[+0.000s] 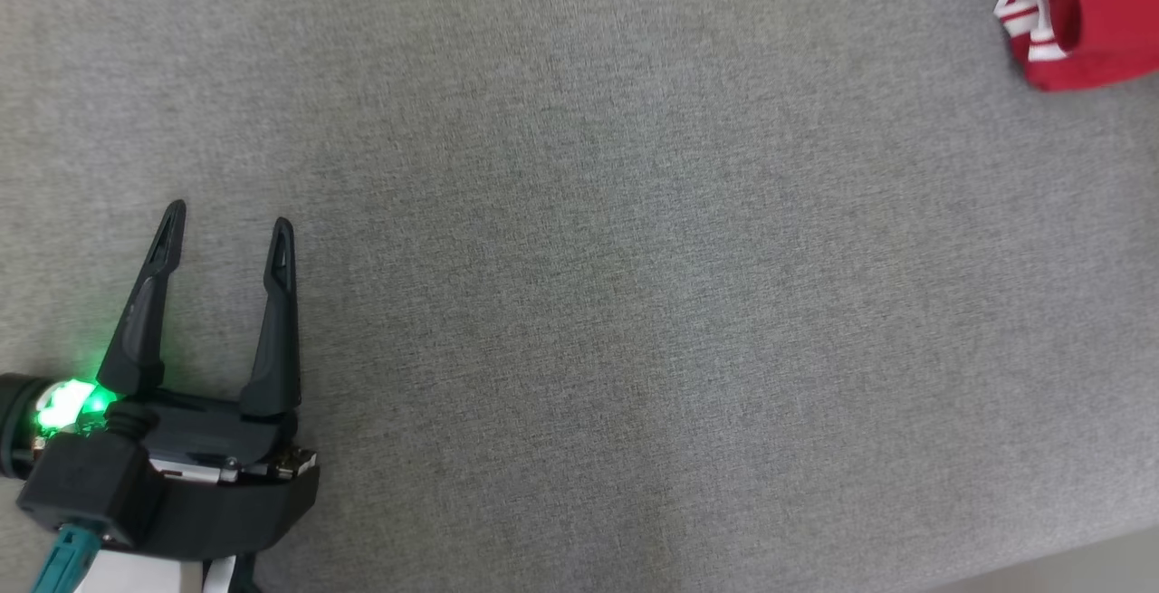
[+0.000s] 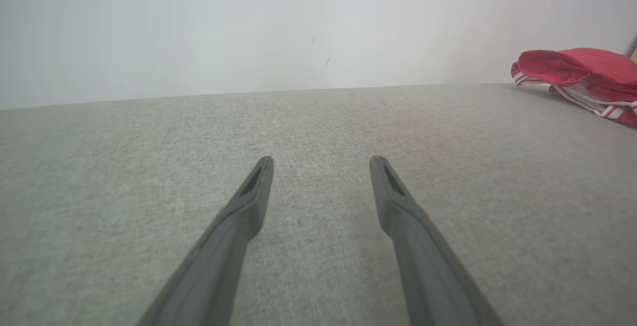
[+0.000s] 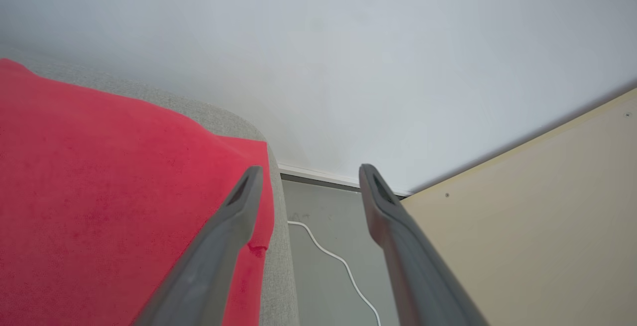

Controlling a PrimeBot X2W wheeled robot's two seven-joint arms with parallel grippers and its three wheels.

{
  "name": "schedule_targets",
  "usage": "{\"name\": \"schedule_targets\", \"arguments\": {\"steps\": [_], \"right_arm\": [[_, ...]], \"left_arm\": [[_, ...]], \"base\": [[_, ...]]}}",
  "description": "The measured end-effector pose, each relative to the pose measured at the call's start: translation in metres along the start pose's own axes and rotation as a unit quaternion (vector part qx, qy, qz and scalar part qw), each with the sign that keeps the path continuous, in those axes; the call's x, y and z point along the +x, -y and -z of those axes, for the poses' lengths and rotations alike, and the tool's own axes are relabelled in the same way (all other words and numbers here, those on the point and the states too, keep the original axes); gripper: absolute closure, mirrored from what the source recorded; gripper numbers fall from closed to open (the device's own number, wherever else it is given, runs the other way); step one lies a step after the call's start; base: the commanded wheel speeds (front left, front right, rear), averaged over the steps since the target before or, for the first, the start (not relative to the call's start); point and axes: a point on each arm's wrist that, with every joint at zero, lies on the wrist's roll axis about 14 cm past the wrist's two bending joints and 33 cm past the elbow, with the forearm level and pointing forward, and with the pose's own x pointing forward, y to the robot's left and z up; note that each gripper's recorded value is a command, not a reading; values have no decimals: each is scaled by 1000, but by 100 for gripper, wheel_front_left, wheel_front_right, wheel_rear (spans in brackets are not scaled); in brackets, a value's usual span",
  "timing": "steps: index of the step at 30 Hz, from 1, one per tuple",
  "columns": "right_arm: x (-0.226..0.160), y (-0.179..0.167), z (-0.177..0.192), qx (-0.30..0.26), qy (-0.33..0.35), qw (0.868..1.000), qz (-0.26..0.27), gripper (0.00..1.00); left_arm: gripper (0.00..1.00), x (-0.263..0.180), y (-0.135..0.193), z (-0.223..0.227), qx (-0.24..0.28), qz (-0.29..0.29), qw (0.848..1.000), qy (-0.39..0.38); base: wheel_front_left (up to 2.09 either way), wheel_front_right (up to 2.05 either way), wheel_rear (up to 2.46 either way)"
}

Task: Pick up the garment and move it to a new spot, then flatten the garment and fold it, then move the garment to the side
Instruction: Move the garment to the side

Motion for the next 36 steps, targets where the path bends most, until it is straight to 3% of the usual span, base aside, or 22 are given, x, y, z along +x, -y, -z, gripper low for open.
{"name": "schedule_targets", "arguments": {"steps": [3, 9, 19, 26, 36], "right_arm": [[-4, 0, -14, 0, 27, 1000, 0, 0], [-20, -17, -68, 51, 119, 991, -22, 0], [-78, -51, -134, 126, 251, 957, -73, 0], [-122, -79, -140, 181, 288, 935, -105, 0], [-184, -126, -106, 251, 294, 911, -142, 0]], "left_arm": [[0, -2, -2, -6, -1, -8, 1000, 3], [0, -20, -7, -23, -2, -35, 999, 4], [0, -65, -18, -73, 9, -89, 995, 40], [0, -95, -17, -103, 18, -108, 992, 68], [0, -136, -18, -129, 26, -132, 986, 94]], "base": [[0, 0, 0], [0, 0, 0], [0, 0, 0], [0, 0, 0], [0, 0, 0]]}}
